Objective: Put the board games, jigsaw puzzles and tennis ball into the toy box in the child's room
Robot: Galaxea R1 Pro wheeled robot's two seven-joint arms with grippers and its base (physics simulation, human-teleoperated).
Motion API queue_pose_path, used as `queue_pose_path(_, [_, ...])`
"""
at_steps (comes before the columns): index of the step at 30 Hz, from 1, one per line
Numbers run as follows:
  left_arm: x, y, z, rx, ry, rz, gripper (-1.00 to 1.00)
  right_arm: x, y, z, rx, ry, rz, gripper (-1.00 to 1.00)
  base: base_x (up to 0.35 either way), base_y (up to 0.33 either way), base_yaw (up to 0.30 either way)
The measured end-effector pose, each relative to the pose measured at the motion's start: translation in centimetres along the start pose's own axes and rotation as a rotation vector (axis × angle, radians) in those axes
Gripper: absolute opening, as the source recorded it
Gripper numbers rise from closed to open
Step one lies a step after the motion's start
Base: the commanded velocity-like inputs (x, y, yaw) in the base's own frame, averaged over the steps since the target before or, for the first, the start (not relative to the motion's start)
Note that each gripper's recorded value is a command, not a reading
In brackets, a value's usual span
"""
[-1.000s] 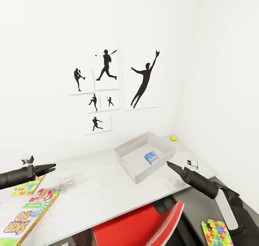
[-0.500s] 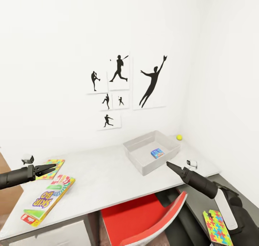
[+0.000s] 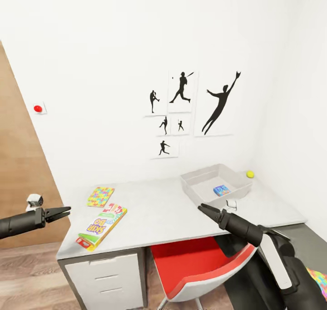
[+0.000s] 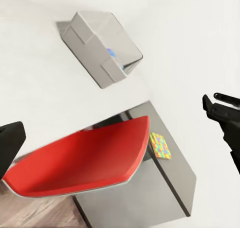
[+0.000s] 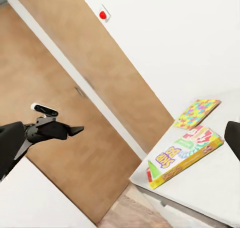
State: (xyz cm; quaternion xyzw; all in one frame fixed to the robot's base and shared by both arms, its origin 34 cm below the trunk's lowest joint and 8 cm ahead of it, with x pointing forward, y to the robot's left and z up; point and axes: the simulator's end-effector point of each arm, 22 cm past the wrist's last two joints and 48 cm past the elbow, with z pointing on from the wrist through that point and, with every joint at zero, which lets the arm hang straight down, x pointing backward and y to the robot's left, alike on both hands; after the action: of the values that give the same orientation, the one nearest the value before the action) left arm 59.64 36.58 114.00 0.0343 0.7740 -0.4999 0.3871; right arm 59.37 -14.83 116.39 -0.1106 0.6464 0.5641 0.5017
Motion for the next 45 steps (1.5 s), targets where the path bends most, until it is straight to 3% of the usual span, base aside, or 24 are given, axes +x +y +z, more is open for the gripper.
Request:
queue_pose_path(9, [0.0,0.0,-0.1,-0.001,-0.001,0.0,1.0,1.1,-0.7,0.9,0.046,0.031,0.003,1.0,-0.151,0.182,0.282])
queue_pose_path(45, [-0.1,0.1,-0.2,-0.002,-0.003,-0.002,1.0,1.8,-2.2,1.3,0.116,0.051,0.006,1.0,-0.028,0.066,0.282])
